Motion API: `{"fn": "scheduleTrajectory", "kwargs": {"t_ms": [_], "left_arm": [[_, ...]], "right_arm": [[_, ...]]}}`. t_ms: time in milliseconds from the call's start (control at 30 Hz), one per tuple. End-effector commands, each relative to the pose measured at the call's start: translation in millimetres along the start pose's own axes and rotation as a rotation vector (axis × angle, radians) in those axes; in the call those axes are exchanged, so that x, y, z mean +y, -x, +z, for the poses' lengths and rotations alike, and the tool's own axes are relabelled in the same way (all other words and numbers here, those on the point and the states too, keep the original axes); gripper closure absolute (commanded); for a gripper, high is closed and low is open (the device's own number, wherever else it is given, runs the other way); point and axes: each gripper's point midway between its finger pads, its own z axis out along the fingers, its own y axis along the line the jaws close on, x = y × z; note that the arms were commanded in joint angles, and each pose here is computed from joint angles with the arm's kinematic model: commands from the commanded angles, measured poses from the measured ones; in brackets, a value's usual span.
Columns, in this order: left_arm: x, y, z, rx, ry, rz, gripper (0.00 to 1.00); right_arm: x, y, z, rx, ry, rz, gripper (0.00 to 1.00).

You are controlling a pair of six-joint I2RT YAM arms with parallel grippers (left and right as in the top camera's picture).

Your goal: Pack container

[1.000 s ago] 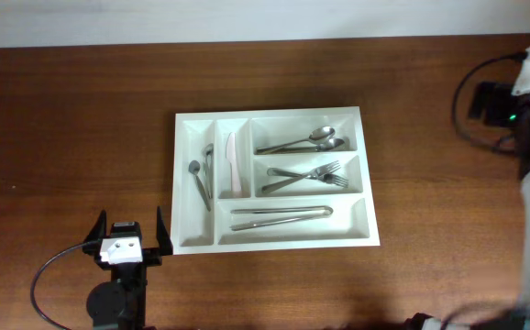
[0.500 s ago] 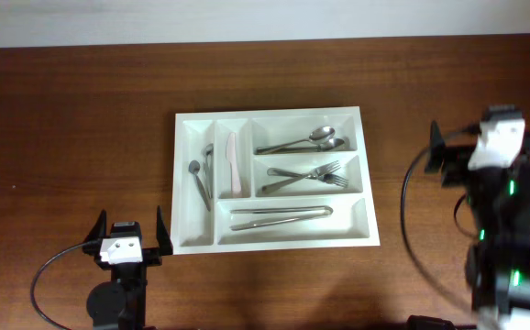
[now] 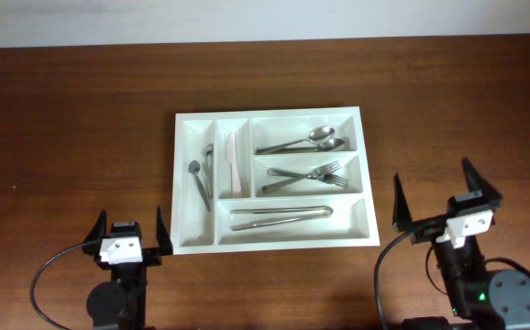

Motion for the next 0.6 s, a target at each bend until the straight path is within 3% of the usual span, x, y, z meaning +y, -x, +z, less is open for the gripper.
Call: {"fn": "scheduleTrajectory", "kwargs": {"t_ms": [0,567], "left_arm": [[-0.7,-1.3,0.0,-0.001,-0.001,-0.006,0.01],[-0.7,-1.3,0.0,-0.001,-0.001,-0.006,0.01]], "right_arm": [[12.8,3.0,-4.1,-0.037,0.05,0.014,0.01],[22.2,-3.9,-14.9,-0.107,0.059,-0.001,0.01]]}}
